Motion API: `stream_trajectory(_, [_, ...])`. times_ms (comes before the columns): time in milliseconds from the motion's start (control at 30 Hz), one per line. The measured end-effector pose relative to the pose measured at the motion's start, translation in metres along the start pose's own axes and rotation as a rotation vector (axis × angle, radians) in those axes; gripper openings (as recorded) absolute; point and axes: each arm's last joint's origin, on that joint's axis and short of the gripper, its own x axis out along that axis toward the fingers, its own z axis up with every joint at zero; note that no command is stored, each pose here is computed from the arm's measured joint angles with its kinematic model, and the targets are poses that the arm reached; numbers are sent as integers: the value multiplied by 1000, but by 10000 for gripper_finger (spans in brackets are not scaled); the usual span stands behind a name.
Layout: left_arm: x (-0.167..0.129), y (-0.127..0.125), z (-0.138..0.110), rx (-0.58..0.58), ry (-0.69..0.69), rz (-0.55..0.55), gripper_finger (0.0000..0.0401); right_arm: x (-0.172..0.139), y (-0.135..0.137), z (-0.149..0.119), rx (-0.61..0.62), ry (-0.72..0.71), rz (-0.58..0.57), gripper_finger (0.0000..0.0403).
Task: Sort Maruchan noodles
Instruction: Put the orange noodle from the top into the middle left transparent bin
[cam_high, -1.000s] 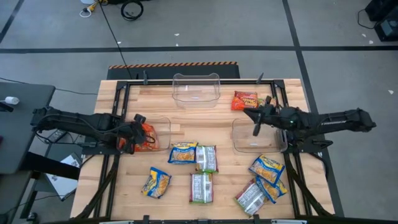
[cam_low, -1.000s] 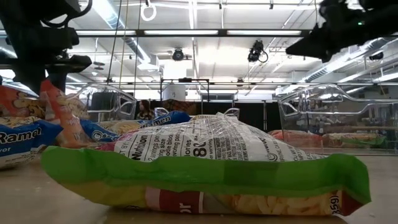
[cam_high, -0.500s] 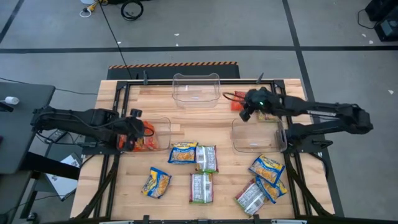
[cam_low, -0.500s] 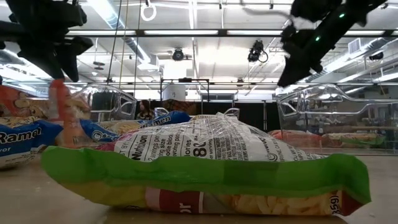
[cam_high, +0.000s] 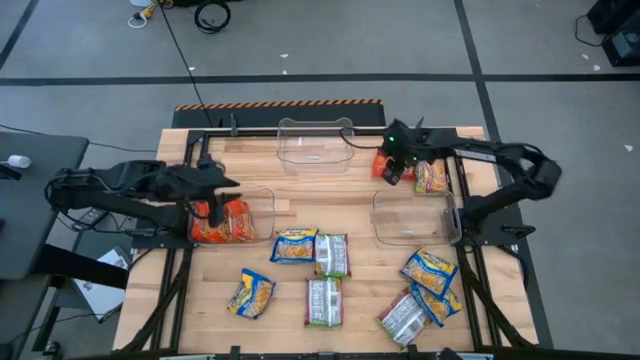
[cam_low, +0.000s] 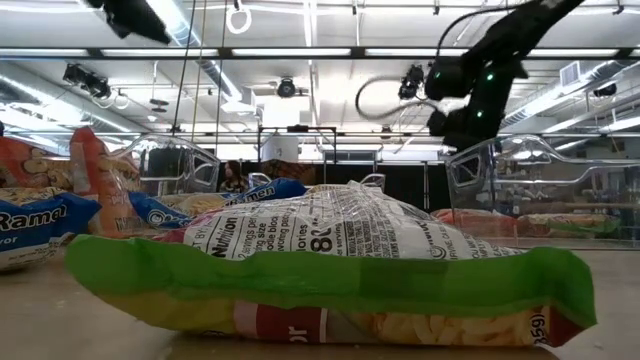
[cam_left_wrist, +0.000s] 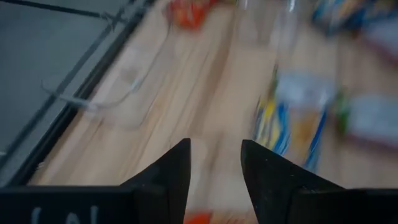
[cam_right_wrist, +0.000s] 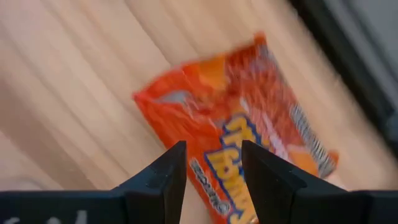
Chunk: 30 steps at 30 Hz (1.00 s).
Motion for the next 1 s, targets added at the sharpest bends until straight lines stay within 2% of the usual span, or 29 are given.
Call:
stream_trajectory(133, [-4, -3, 10, -56, -81, -31, 146, 17, -7, 13, 116, 135, 21, 158])
stream_trajectory(300, [-3, -4, 9, -43, -81, -40, 146, 42, -6, 14, 108, 243, 56, 158])
stream_trajectory(533, [-2, -7, 8, -51, -86, -54, 146, 58, -7, 16, 148, 260, -53, 147])
stream_trajectory(633, [-2, -7, 11, -54, -122, -49, 146, 56, -7, 18, 184, 237, -67, 116])
stream_trajectory(800, [-3, -8, 16, -56, -175, -42, 146, 49, -10, 18, 186, 206, -96, 17])
stream_trajectory(1000, [3, -10, 18, -42, -240, -39, 146, 16, -12, 20, 223, 87, -82, 5])
